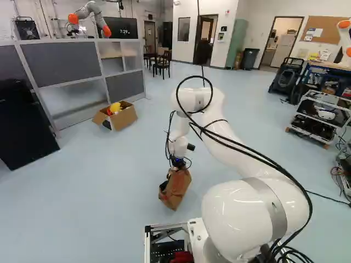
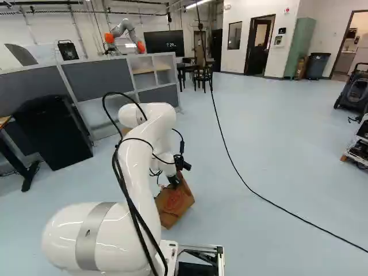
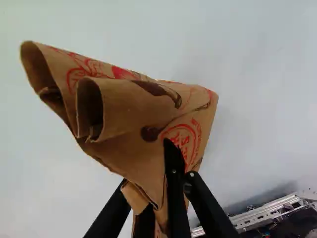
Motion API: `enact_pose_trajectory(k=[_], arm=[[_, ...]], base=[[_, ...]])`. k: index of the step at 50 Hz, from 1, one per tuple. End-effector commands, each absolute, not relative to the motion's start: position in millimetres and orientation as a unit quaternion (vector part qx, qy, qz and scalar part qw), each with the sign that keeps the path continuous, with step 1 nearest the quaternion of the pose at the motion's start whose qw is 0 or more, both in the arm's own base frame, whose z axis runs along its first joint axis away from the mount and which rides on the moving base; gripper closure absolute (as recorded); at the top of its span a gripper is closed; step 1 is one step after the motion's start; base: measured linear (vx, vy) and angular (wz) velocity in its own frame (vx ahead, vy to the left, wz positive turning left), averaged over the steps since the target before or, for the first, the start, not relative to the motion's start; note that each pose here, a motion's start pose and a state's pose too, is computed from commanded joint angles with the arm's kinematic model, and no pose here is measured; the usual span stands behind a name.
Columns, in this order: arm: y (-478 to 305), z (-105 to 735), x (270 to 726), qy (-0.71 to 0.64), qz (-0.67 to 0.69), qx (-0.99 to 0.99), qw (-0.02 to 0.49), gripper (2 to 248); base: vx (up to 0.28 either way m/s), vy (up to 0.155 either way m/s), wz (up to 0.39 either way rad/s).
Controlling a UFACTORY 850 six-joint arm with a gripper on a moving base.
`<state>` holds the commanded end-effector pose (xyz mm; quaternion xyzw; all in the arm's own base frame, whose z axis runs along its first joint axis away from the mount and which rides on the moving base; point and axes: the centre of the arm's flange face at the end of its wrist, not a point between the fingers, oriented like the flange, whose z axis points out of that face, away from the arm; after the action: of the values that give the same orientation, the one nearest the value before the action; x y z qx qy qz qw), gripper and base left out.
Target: Pick up the grocery bag from the ground
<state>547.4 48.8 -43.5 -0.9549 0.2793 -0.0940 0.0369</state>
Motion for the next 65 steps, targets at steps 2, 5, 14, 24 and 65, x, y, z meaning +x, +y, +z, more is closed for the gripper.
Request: enact_pose_trajectory(k=[2, 5, 14, 24, 65], arm=[[48.8, -40.3, 547.1, 0.279, -0.095, -0.955, 0.037, 224], [48.8, -36.0, 546.9, 0.279, -0.095, -0.955, 0.037, 224], [48.7, -22.5, 545.8, 0.279, -0.098, -0.954, 0.038, 224], [48.6, -7.5, 544.5, 0.279, -0.101, -0.954, 0.04, 224], [47.9, 53.8, 537.5, 0.279, -0.118, -0.952, 0.046, 224]], base=[[0.0, 0.0, 0.0], [0.0, 0.0, 0.0], [0.0, 0.0, 0.0], [0.0, 0.0, 0.0], [0.0, 0.0, 0.0]])
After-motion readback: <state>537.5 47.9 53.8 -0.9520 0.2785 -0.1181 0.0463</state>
